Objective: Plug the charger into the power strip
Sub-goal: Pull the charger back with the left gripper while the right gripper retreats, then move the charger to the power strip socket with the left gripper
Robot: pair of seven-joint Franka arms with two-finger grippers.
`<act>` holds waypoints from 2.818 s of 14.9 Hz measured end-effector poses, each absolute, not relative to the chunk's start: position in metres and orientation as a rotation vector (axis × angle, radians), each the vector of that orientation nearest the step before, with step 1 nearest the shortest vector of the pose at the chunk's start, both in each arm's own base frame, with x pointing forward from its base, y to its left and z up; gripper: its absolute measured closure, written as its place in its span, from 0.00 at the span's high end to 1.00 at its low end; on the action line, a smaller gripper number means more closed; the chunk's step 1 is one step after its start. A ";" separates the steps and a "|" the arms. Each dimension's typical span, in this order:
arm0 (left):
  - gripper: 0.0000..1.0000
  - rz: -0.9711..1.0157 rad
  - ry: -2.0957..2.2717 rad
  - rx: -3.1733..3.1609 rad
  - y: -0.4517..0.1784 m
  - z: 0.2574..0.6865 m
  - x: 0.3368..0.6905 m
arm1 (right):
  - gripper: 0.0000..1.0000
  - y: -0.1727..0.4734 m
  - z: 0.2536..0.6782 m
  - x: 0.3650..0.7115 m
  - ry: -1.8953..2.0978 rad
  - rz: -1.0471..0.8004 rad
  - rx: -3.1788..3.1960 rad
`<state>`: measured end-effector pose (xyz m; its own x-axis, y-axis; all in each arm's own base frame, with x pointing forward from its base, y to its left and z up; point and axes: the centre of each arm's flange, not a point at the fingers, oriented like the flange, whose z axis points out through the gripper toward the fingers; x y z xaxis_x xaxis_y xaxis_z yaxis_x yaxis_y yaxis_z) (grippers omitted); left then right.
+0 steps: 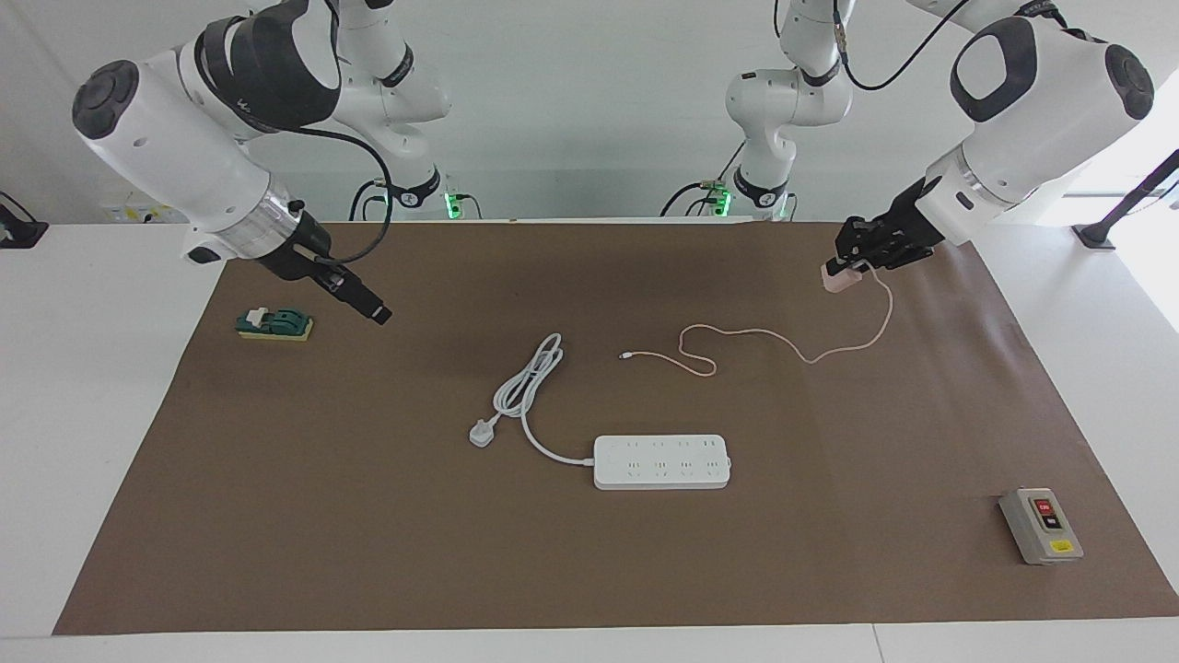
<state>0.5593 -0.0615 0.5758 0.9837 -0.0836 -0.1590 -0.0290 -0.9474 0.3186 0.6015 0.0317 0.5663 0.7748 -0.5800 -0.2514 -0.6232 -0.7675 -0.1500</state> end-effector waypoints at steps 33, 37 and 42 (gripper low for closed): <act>0.31 -0.051 2.024 2.409 -0.296 0.384 0.651 | 1.00 -0.044 0.597 0.536 0.013 0.089 -3.195; 0.31 -0.044 2.044 2.407 -0.301 0.372 0.650 | 1.00 -0.042 0.597 0.536 -0.027 0.099 -3.194; 0.31 0.016 2.065 2.395 -0.284 0.371 0.660 | 1.00 -0.035 0.598 0.536 -0.046 0.096 -3.195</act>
